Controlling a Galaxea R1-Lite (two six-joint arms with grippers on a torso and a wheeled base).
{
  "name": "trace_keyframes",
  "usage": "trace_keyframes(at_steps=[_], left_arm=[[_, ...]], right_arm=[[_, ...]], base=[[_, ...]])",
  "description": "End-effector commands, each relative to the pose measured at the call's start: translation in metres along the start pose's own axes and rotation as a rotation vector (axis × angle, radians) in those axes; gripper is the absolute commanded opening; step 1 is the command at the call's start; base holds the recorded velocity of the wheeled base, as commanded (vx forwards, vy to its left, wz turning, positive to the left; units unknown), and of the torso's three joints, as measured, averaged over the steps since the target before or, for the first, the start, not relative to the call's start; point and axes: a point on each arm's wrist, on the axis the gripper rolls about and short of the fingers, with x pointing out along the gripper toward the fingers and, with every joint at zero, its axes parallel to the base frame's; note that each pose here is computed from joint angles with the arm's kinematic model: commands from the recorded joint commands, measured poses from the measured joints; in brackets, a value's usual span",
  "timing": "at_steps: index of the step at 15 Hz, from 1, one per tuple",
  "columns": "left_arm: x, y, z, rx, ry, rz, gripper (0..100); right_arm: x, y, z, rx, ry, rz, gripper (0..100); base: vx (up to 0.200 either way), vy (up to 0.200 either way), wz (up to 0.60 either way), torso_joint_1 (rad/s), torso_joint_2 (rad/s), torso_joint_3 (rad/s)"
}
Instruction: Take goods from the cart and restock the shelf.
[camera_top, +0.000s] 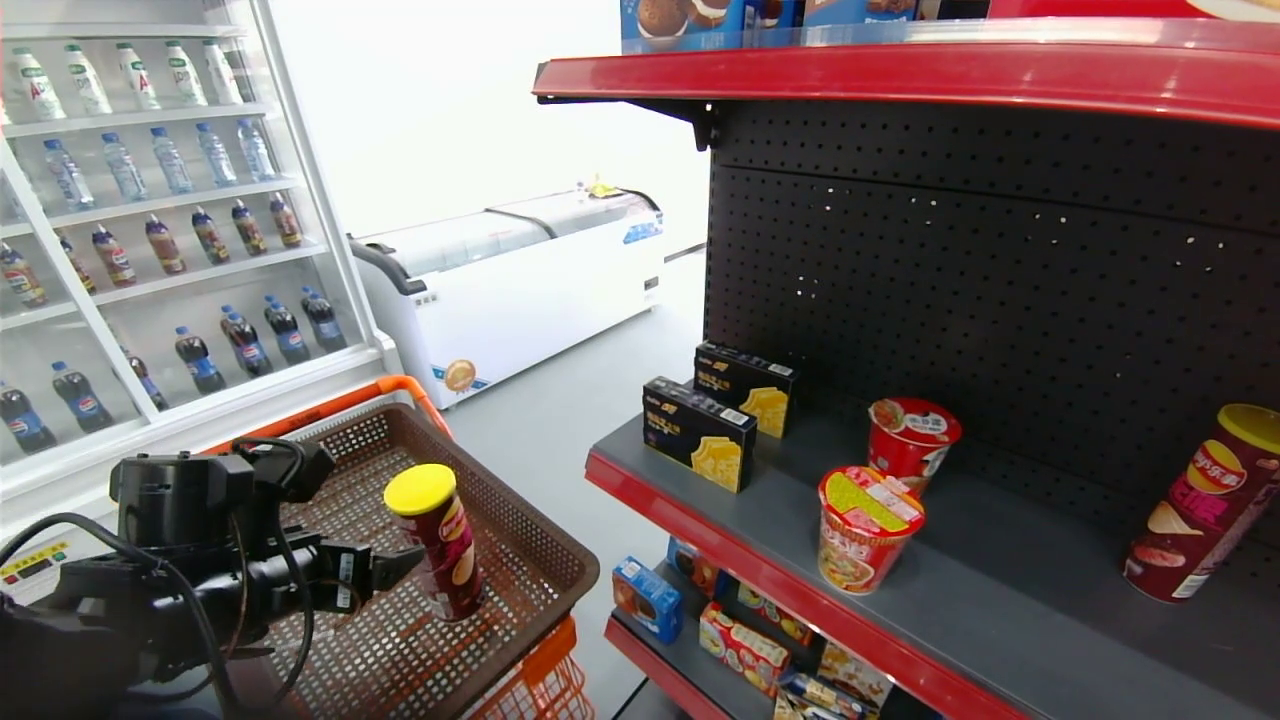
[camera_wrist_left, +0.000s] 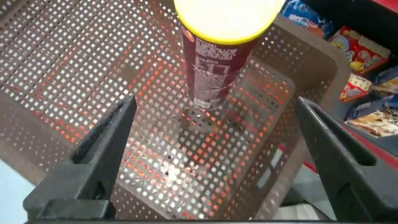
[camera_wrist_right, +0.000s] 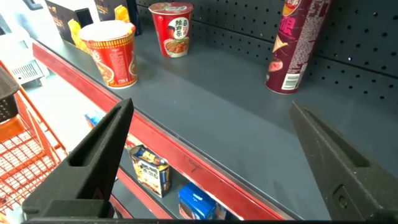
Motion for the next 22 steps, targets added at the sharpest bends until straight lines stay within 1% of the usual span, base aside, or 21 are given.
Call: trace_keyframes(at_steps=[1,3,6,7,9,11,15,18,19,22], left_arm=[[0.018,0.001,-0.01,0.008,0.039,0.001,100],[0.028,0.002,-0.011,0.019,0.012,-0.001,100],[0.046,-0.001,-0.016,0.063,-0.043,-0.012,100],[0.049,-0.002,-0.02,0.067,-0.051,-0.014,100],[0.056,-0.002,-0.025,0.071,-0.054,-0.015,100],[0.061,-0.002,-0.026,0.073,-0.072,-0.015,100],[0.068,-0.002,-0.027,0.076,-0.141,-0.014,100],[0.071,-0.001,-0.03,0.074,-0.168,-0.012,100],[0.073,-0.002,-0.03,0.075,-0.197,-0.013,100],[0.074,-0.002,-0.034,0.076,-0.211,-0.012,100]], right_arm=[[0.0,0.0,0.0,0.0,-0.001,0.0,100],[0.0,0.0,0.0,0.0,-0.001,0.0,100],[0.0,0.0,0.0,0.001,0.0,0.0,100],[0.0,0.0,0.0,0.0,0.0,0.0,100],[0.0,0.0,0.0,0.0,0.0,0.0,100],[0.0,0.0,0.0,0.0,0.0,0.0,100],[0.0,0.0,0.0,0.0,0.0,0.0,100],[0.0,0.0,0.0,0.0,0.0,0.0,100],[0.0,0.0,0.0,0.0,0.0,0.0,100],[0.0,0.0,0.0,0.0,0.0,0.0,100]], base=[[0.0,0.0,0.0,0.0,0.0,0.0],[0.0,0.0,0.0,0.0,0.0,0.0],[0.0,0.0,0.0,0.0,0.0,0.0],[0.0,0.0,0.0,0.0,0.0,0.0],[0.0,0.0,0.0,0.0,0.0,0.0],[0.0,0.0,0.0,0.0,0.0,0.0],[0.0,0.0,0.0,0.0,0.0,0.0],[0.0,0.0,0.0,0.0,0.0,0.0],[0.0,0.0,0.0,0.0,0.0,0.0],[0.0,0.0,0.0,0.0,0.0,0.0]])
